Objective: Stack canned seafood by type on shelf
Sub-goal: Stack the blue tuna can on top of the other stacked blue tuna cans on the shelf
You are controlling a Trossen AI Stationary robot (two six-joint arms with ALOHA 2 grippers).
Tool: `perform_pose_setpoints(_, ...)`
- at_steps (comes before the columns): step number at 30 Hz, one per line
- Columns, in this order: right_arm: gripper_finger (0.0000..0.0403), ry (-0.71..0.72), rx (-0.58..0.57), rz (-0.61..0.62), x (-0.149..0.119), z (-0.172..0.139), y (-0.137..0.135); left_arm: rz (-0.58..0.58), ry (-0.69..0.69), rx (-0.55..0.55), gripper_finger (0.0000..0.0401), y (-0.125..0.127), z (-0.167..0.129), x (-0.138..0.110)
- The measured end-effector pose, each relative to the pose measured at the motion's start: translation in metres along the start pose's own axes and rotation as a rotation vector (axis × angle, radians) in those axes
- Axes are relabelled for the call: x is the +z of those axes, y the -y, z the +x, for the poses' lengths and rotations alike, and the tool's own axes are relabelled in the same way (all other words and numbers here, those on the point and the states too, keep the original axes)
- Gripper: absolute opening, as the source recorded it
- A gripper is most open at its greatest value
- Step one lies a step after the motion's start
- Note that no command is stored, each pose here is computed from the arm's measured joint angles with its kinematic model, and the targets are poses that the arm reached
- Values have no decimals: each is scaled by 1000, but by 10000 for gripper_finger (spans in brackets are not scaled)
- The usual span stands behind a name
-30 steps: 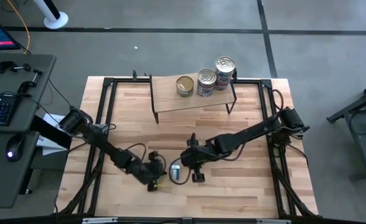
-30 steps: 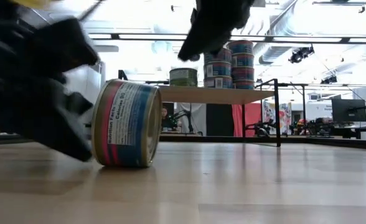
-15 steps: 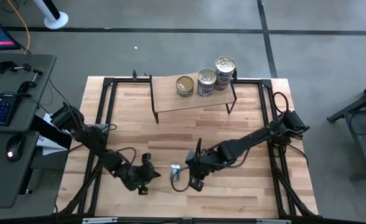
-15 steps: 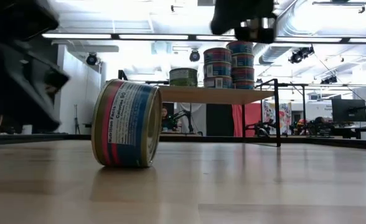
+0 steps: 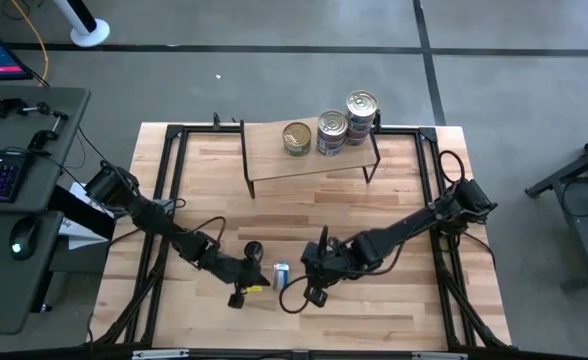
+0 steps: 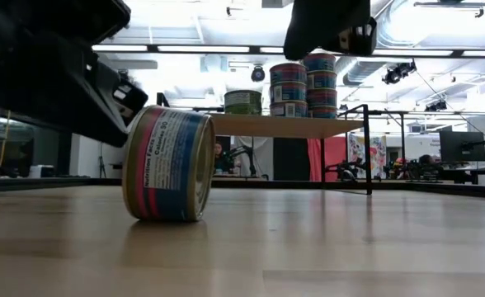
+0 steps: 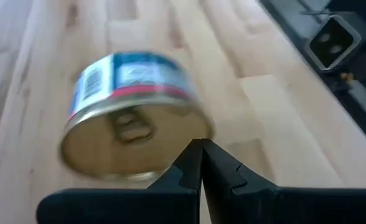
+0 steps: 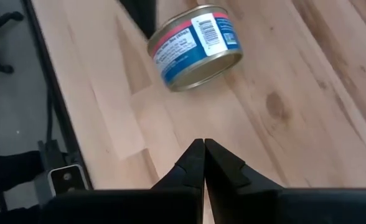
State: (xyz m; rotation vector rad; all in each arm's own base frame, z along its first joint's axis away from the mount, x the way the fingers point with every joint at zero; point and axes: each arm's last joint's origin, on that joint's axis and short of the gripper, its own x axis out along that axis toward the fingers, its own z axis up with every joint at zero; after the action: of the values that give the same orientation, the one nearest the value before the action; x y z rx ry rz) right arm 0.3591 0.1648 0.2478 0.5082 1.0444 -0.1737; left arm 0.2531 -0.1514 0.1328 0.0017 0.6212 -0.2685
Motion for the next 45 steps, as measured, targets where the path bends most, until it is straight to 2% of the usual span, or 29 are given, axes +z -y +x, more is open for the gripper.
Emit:
perform_pose_setpoints(10,0,4,-54,-10,-2,0,4,15,51,2,0,-8,5,13)
perform_pose_setpoints(20,0,2,-64,-13,-2,0,5,7,100,15,0,-16,37,34)
perform_pose_setpoints(25,8,33,-56,78,2,0,4,-35,104,-107,0,-13,24,50)
perform_pose_setpoints(28,40,0,9,108,10,1,7,-34,58,-115,0,-7,3,54)
perform_pose_setpoints(31,98,20,52,96,21,2,11,-43,30,-57,0,-4,-25,56)
perform_pose_setpoints(37,241,139,178,-140,41,2,7,-172,94,131,0,-1,-80,48)
perform_pose_setpoints(41,306,148,115,-242,43,14,12,-302,176,218,0,3,-103,32)
perform_pose_setpoints(45,328,99,68,-257,40,35,18,-393,231,275,0,7,-111,17)
